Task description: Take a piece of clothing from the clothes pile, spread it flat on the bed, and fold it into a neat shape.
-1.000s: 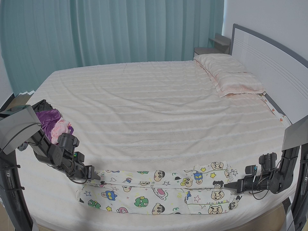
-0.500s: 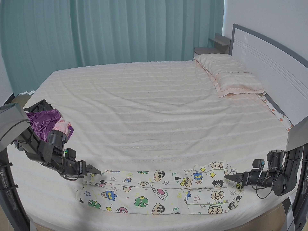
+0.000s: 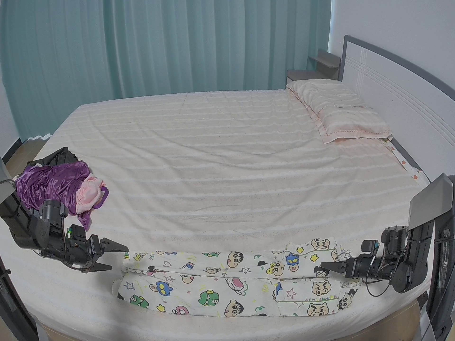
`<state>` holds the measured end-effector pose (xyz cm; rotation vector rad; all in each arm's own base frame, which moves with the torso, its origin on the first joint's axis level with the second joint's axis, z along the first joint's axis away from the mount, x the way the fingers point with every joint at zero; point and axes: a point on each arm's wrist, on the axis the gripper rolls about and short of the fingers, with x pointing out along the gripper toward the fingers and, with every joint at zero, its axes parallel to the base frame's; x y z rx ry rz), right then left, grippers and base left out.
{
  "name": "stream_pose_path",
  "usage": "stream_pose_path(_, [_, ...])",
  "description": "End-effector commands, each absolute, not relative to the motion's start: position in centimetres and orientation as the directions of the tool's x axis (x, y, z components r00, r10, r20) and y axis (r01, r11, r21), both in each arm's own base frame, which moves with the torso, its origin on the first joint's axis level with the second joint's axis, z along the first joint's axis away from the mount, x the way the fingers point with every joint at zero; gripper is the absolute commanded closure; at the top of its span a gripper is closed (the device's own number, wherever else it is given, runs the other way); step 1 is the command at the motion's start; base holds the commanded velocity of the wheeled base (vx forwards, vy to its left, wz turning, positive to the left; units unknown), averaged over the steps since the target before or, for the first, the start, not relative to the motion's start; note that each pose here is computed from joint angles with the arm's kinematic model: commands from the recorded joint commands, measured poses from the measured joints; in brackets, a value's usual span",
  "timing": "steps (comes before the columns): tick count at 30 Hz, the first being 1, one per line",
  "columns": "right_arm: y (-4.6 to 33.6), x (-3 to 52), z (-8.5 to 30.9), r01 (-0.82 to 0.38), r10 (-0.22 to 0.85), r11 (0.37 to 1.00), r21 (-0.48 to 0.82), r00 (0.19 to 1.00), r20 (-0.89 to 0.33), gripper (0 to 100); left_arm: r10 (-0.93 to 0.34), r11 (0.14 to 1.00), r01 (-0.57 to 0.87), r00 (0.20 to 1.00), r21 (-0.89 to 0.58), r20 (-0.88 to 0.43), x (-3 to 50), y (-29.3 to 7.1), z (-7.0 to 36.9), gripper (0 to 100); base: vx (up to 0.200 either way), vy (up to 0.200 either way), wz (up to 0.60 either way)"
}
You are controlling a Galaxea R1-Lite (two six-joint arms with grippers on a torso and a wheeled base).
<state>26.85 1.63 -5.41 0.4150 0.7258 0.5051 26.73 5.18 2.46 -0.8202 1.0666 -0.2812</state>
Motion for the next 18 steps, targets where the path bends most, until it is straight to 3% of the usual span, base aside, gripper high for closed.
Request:
stream_pose_path(1, [1.9, 27.3, -6.4, -0.288, 0.573, 0.8, 0.526, 0.627, -0.528, 100, -0.566, 0.665, -0.195, 0.498, -0.721, -0.657, 25.9, 5.3, 2.2, 0, 0.0, 0.0, 0.0])
stream_pose_path(18, [1.1, 23.5, -4.7, -0.245, 0.564, 0.803, 0.543, 0.61, -0.557, 100, -0.566, 0.663, -0.194, 0.502, -0.723, -0.654, 25.8, 5.3, 2.1, 0, 0.0, 0.0, 0.0])
